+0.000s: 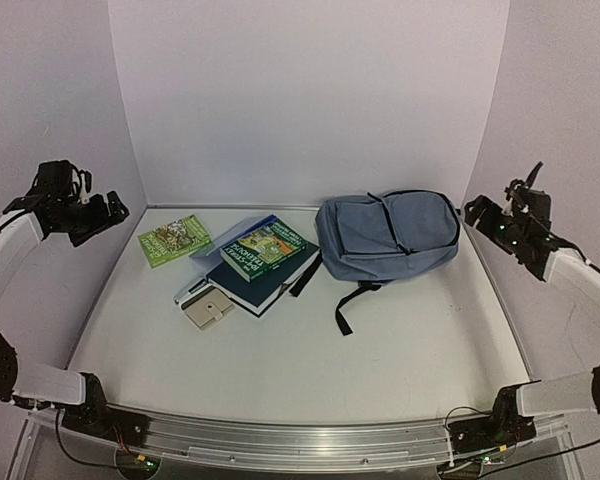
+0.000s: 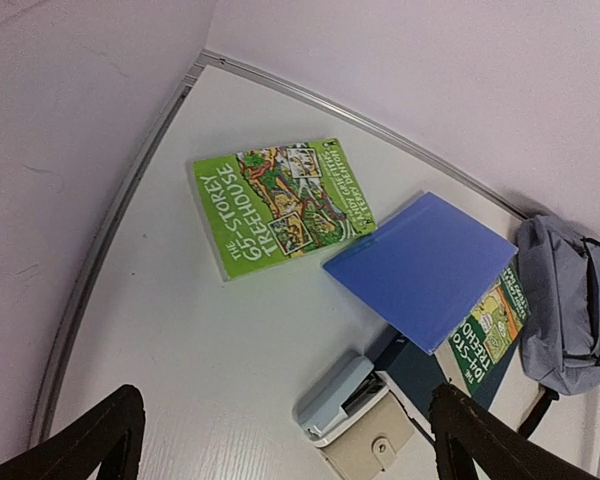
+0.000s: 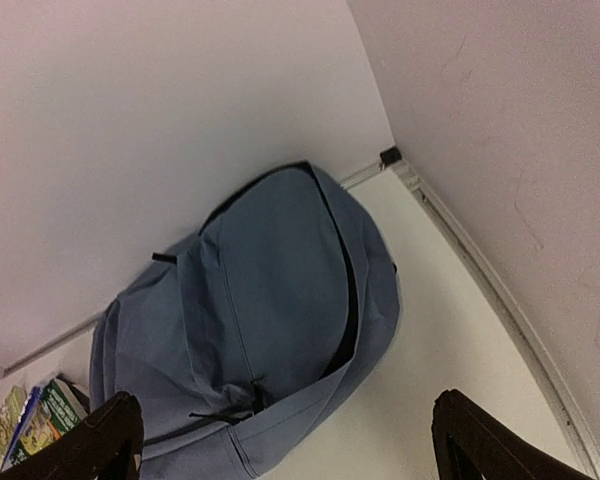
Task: Pack the student bag
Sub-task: Adjust the student bag at the center of the board.
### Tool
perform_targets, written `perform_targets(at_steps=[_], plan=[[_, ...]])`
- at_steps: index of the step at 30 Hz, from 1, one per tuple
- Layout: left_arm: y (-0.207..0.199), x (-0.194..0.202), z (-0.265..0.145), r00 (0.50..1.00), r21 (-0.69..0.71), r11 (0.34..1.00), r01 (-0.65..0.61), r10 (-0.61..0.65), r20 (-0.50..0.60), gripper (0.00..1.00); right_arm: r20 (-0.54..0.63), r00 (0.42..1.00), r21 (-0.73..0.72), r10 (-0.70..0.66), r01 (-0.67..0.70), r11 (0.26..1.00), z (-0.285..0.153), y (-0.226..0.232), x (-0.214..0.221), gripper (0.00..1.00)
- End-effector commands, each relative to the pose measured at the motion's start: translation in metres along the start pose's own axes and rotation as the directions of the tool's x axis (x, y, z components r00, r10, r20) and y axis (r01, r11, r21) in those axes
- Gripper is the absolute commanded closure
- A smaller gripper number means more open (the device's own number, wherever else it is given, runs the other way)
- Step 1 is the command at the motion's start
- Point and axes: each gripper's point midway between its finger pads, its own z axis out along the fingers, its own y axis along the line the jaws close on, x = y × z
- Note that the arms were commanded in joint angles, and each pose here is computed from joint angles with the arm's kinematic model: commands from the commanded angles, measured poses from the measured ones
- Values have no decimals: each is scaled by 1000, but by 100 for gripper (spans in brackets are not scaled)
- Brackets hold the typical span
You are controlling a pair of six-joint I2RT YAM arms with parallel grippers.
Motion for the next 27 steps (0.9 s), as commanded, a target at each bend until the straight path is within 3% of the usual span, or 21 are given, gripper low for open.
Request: perform_targets(at_steps=[1, 7, 18, 20, 21, 24, 27], plan=[[-19, -5, 8, 999, 116, 992, -38, 36, 21, 0, -128, 992, -33, 13, -17, 999, 37, 10, 19, 3], [-20, 11, 18, 999, 152, 988, -4, 9, -33, 0, -212, 976, 78, 59, -44, 996, 98, -21, 47, 16], [-20, 13, 22, 999, 158, 987, 1, 7, -50, 0, -265, 964, 92, 25, -1, 996, 170, -33, 74, 40], [-20, 15, 24, 998, 161, 987, 7, 3, -63, 0, -279, 960, 79, 12, 10, 997, 179, -32, 79, 51], [-20, 15, 25, 998, 161, 987, 9, 2, -66, 0, -286, 958, 65, 6, 13, 998, 182, -30, 80, 66], [-22, 17, 28, 997, 172, 985, 8, 6, -77, 0, -270, 963, 18, 4, 1, 1000, 176, -17, 67, 91], [-26, 21, 30, 996, 182, 983, -8, 24, -85, 0, -215, 976, 7, 34, -33, 999, 152, -7, 42, 100]])
